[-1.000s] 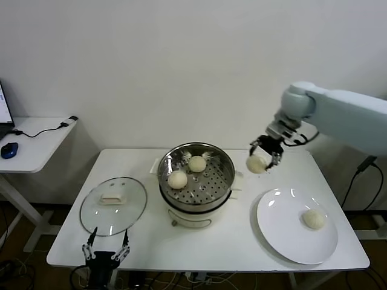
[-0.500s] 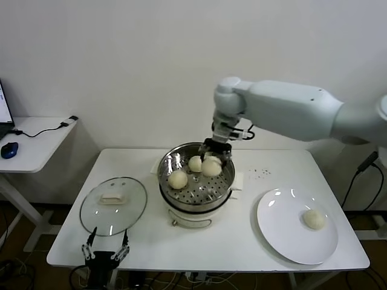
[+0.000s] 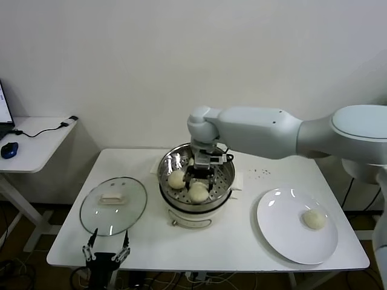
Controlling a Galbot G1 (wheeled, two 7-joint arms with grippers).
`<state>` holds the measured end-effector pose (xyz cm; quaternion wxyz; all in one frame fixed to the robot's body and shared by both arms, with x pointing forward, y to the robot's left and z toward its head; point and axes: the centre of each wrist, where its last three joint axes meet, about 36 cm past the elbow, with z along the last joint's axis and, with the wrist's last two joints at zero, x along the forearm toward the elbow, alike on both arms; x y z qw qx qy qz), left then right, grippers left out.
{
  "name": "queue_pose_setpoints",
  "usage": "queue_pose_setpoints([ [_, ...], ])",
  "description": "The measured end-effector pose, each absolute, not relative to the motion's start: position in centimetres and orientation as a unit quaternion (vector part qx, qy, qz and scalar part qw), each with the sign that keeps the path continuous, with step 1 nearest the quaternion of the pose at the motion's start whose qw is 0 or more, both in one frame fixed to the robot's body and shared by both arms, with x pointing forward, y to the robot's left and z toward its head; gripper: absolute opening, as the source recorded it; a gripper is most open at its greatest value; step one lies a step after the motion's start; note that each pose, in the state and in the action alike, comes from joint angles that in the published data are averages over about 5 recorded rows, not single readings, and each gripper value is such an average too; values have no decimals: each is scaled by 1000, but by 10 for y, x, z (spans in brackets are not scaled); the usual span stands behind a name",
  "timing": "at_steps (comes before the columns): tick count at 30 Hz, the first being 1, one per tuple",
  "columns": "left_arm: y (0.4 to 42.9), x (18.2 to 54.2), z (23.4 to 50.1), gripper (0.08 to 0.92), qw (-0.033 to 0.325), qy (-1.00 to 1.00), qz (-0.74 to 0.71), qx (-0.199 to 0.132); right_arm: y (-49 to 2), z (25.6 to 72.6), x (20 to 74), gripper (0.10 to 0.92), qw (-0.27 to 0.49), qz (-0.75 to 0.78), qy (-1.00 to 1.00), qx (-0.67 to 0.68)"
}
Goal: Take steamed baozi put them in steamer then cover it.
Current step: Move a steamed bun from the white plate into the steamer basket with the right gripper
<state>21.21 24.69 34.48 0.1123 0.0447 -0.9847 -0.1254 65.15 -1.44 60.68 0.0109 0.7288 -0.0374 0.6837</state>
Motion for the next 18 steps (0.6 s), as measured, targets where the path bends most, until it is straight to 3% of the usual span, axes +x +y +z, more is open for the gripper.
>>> queue_pose_setpoints([
  [5,247,212,343,823,114,-984,-126,45,-12,596,651,692,11,680,-32,732],
  [11,246,212,342,823,115,-985,-125,44,-11,593,653,803,11,681,-30,732],
  [18,245,214,343,823,112,-985,-126,42,-14,604,656,822,4,686,-30,727],
])
